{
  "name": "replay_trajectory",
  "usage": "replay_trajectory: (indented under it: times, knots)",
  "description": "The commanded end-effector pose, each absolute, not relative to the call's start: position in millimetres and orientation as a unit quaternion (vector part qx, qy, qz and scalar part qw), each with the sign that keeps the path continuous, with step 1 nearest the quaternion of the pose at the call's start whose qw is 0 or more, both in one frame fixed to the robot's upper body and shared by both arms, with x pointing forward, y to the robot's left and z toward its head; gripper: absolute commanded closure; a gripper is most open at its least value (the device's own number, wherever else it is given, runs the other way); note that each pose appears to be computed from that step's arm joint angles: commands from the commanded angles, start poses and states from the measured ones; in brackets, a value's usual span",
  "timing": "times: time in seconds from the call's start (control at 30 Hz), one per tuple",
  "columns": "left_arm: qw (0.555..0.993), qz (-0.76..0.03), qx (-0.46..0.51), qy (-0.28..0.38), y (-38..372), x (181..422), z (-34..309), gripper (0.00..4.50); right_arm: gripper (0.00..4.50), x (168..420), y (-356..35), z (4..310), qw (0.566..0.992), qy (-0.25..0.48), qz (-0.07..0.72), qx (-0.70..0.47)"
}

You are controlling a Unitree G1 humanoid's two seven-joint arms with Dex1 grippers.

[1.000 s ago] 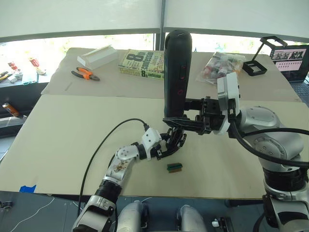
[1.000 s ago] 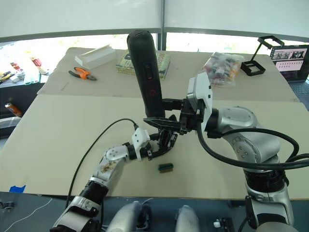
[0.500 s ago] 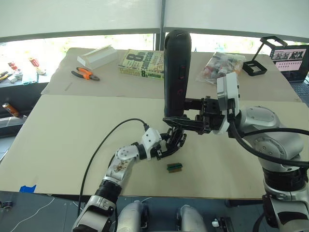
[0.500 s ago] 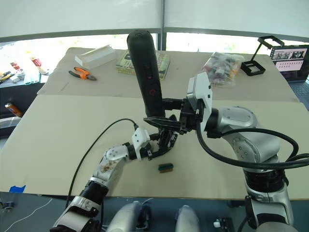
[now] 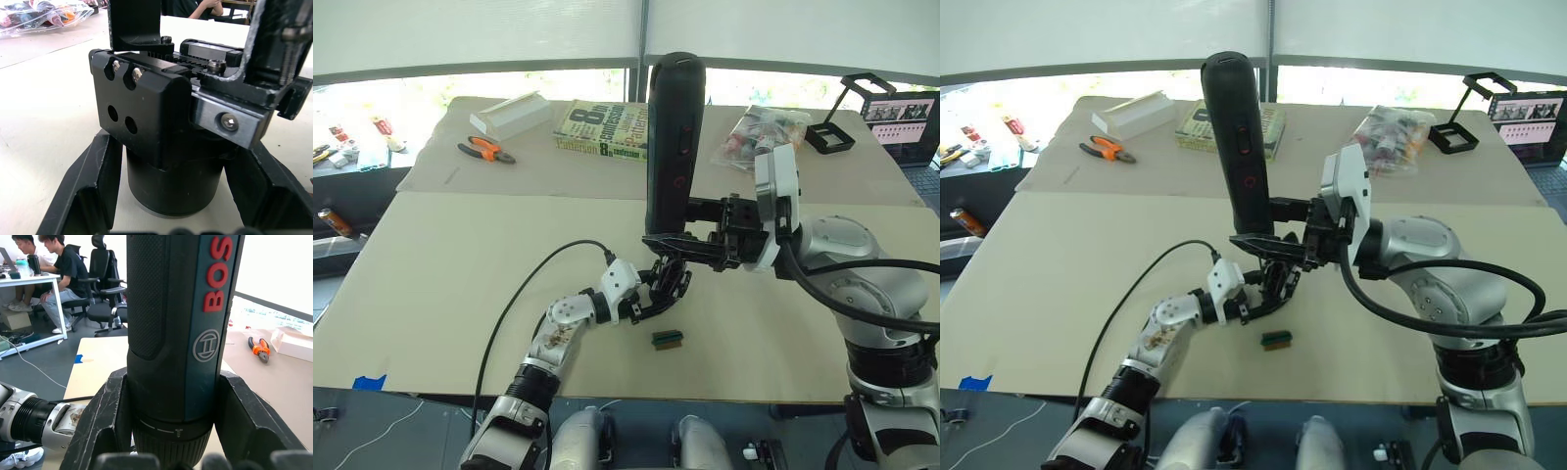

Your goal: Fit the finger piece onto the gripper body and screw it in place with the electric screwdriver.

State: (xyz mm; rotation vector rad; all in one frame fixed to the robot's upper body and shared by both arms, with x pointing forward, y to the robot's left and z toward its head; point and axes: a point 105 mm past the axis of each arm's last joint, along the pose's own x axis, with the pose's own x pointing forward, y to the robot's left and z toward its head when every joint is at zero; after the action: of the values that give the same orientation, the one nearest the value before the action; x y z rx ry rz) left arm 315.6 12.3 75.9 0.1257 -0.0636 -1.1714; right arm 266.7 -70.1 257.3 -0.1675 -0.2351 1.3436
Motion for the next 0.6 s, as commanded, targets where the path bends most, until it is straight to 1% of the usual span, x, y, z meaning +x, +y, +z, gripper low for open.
replay_trajectory:
  times: [0.03, 0.6]
  knots:
    - [0.82, -0.57, 0.057, 0.002, 6.9, 305.3, 59.6, 1.99, 2.58, 258.2, -73.1, 279.9, 0.765, -0.15, 0.619, -0.092]
    - [0.819, -0.571, 0.057, 0.001, 6.7, 305.0, 59.5, 1.99, 2.58, 261.8, -73.1, 273.1, 0.773, -0.149, 0.611, -0.09]
